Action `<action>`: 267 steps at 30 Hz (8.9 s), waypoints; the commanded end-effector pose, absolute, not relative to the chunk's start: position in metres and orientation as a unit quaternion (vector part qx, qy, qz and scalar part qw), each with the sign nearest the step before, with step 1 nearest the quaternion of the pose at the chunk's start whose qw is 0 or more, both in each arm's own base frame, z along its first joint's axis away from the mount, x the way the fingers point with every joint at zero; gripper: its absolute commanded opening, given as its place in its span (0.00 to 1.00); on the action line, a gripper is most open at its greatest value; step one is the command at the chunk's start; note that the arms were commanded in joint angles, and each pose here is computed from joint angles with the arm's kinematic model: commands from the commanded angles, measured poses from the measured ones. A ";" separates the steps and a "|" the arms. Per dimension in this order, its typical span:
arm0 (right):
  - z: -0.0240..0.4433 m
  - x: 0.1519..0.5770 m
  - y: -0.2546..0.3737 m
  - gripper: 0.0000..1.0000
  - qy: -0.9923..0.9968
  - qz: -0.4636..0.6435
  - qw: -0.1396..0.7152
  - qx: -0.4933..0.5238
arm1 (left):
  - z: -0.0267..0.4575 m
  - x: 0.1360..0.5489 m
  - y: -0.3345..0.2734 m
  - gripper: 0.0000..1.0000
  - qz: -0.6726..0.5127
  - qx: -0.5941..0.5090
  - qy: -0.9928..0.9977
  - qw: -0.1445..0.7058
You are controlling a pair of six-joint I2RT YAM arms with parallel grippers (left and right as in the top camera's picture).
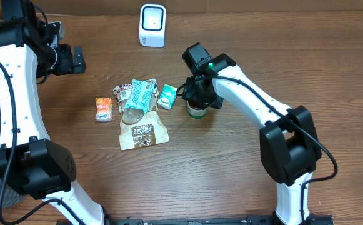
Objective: Scan the item barcode
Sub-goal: 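Lift the jar and tilt it sideways with the right gripper, then carry the jar to the scanner and hold its label toward it, then move the jar right and set it upright on the table, then open the right gripper and swing it left toward the mint tissue pack, then lower the right gripper and grasp the small mint tissue pack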
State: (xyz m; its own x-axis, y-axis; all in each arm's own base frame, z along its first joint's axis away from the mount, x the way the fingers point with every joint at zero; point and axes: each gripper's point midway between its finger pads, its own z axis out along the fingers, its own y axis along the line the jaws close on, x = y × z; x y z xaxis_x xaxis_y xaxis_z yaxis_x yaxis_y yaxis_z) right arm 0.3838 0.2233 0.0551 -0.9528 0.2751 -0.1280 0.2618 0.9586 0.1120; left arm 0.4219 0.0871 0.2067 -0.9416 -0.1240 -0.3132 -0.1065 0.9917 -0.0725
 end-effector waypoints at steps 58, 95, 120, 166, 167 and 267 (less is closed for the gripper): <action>0.160 0.408 0.334 0.21 0.922 0.383 0.044 0.033 | 0.212 0.421 0.082 1.00 -0.030 -0.043 0.985 0.167; 0.261 0.601 0.348 0.26 0.633 0.069 0.753 -0.167 | 0.212 0.421 0.082 1.00 -0.030 -0.043 0.985 0.167; 0.278 0.612 0.323 0.24 0.624 0.078 0.761 -0.161 | 0.212 0.421 0.082 1.00 -0.030 -0.043 0.985 0.167; 0.082 0.445 0.077 0.17 0.969 0.006 0.243 0.046 | 0.212 0.421 0.082 1.00 -0.030 -0.043 0.985 0.167; 0.080 0.444 0.076 0.16 0.970 0.006 0.240 0.046 | 0.212 0.421 0.082 1.00 -0.030 -0.043 0.985 0.167; 0.009 0.401 0.310 0.27 0.966 0.224 0.044 0.126 | 0.212 0.421 0.082 1.00 -0.030 -0.043 0.985 0.167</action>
